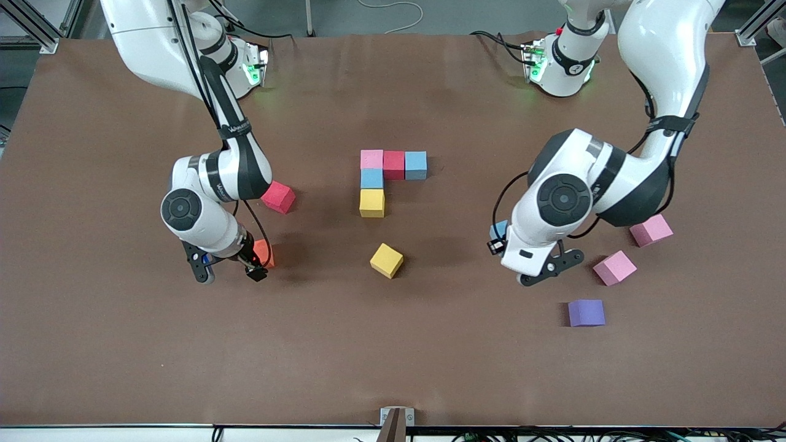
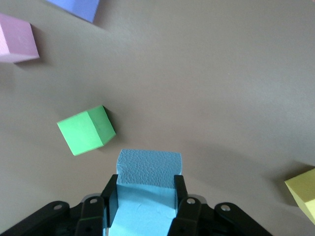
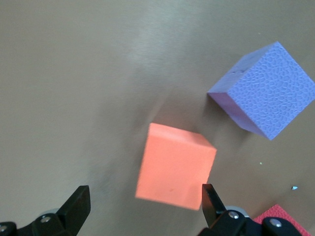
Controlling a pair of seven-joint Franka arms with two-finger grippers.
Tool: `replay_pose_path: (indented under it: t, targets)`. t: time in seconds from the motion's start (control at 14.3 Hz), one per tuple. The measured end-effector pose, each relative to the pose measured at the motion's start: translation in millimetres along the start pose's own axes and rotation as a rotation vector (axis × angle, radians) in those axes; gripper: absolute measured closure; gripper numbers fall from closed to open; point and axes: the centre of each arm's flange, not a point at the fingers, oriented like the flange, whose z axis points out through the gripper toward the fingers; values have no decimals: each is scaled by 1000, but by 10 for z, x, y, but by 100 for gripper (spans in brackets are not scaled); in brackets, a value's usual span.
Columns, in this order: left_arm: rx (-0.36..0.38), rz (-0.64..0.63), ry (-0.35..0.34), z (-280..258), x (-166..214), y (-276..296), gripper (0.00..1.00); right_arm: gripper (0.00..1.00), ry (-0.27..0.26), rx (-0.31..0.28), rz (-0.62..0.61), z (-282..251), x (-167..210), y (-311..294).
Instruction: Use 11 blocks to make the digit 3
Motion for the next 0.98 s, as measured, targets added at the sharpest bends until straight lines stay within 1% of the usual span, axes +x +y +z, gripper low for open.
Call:
replay_pose_path:
  t: [0.21, 0.42, 0.49, 0.56, 0.63, 0.7, 0.77, 0.84, 0.98]
  targets:
    - [3, -66, -2, 70, -228, 213, 52, 0, 6, -22, 26, 231, 106, 111]
    - [2, -200, -7, 242, -464, 421, 52, 0, 13, -21, 39, 326, 179, 137]
    - [1, -249, -10, 345, -510, 450, 52, 3, 14, -21, 39, 342, 180, 137]
    - [-4, -312, -13, 452, -537, 462, 52, 3, 14, -22, 37, 356, 170, 135]
    - [-14, -387, -17, 544, -554, 470, 52, 8, 14, -22, 36, 364, 159, 132]
    - [-24, -456, -22, 610, -576, 482, 52, 21, 14, -22, 35, 365, 154, 131]
    - [-33, -513, -28, 652, -613, 503, 52, 31, 14, -20, 34, 360, 152, 126]
    - [-43, -566, -35, 671, -658, 529, 52, 37, 15, -16, 33, 343, 148, 113]
    - [-62, -669, -57, 688, -743, 580, 52, 38, 16, -6, 4, 302, 121, 69]
